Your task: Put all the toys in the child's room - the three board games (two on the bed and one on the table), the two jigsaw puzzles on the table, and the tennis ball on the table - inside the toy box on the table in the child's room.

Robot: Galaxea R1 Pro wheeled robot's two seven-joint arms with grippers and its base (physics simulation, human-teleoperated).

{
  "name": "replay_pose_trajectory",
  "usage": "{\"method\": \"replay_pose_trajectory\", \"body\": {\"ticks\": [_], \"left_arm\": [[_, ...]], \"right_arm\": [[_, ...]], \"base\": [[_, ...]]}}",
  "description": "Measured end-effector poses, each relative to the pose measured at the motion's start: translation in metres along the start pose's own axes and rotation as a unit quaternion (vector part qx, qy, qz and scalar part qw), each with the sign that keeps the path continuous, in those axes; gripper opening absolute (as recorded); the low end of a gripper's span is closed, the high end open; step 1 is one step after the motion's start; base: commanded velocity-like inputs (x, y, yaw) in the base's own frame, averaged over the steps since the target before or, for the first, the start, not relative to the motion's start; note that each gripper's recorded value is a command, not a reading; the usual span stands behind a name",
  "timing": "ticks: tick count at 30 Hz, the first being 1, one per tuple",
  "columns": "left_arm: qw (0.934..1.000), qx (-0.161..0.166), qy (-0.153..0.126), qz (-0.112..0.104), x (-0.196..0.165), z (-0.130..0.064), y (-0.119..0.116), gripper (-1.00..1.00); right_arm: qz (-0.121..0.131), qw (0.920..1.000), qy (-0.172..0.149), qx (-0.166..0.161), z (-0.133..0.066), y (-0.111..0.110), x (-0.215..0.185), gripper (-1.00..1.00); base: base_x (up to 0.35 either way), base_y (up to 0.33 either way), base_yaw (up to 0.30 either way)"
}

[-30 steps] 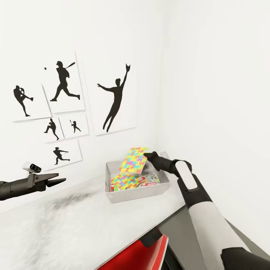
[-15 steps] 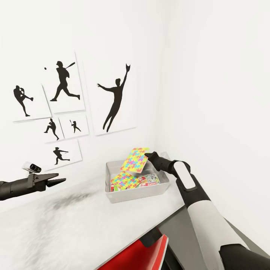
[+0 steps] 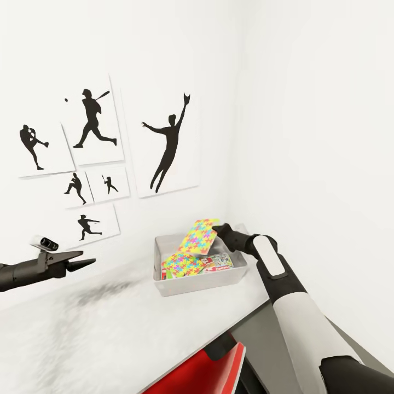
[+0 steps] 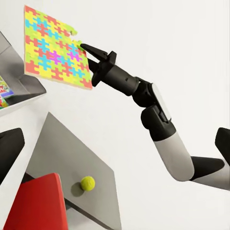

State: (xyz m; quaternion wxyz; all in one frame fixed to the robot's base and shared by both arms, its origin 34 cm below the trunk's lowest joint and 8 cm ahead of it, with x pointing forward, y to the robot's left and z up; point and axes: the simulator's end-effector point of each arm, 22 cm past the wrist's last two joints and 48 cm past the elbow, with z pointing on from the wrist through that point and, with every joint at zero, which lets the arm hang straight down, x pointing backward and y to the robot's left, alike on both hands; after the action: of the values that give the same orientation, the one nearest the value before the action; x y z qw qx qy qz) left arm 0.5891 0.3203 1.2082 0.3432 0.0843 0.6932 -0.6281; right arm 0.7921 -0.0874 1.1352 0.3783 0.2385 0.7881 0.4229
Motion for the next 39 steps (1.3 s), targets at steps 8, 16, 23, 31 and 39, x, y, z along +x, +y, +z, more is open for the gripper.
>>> {"method": "replay_pose_trajectory", "body": {"ticks": [8, 16, 23, 31, 39], "left_arm": [[1.0000, 0.004, -0.002, 0.000, -0.001, 0.000, -0.002, 1.00], [1.0000, 0.004, -0.002, -0.002, -0.001, 0.000, -0.001, 1.00], [1.0000, 0.003, -0.002, -0.005, 0.000, 0.000, 0.003, 1.00], [0.9999, 0.001, 0.000, -0.011, 0.002, 0.001, 0.009, 1.00], [0.9999, -0.002, 0.001, -0.017, 0.004, 0.002, 0.016, 1.00]], "right_arm": [[0.002, 1.0000, -0.007, 0.004, -0.001, 0.003, -0.010, -1.00], [0.001, 0.9996, -0.010, 0.026, 0.006, 0.008, -0.026, -1.00], [0.024, 0.9968, -0.037, 0.067, 0.019, -0.017, -0.039, -1.00], [0.046, 0.9927, -0.072, 0.085, 0.030, -0.032, -0.041, -1.00], [0.048, 0.9916, -0.080, 0.089, 0.043, -0.031, -0.025, -1.00]], "base": [[0.000, 0.000, 0.000], [0.000, 0.000, 0.000], [0.000, 0.000, 0.000], [0.000, 0.000, 0.000], [0.000, 0.000, 0.000]]}}
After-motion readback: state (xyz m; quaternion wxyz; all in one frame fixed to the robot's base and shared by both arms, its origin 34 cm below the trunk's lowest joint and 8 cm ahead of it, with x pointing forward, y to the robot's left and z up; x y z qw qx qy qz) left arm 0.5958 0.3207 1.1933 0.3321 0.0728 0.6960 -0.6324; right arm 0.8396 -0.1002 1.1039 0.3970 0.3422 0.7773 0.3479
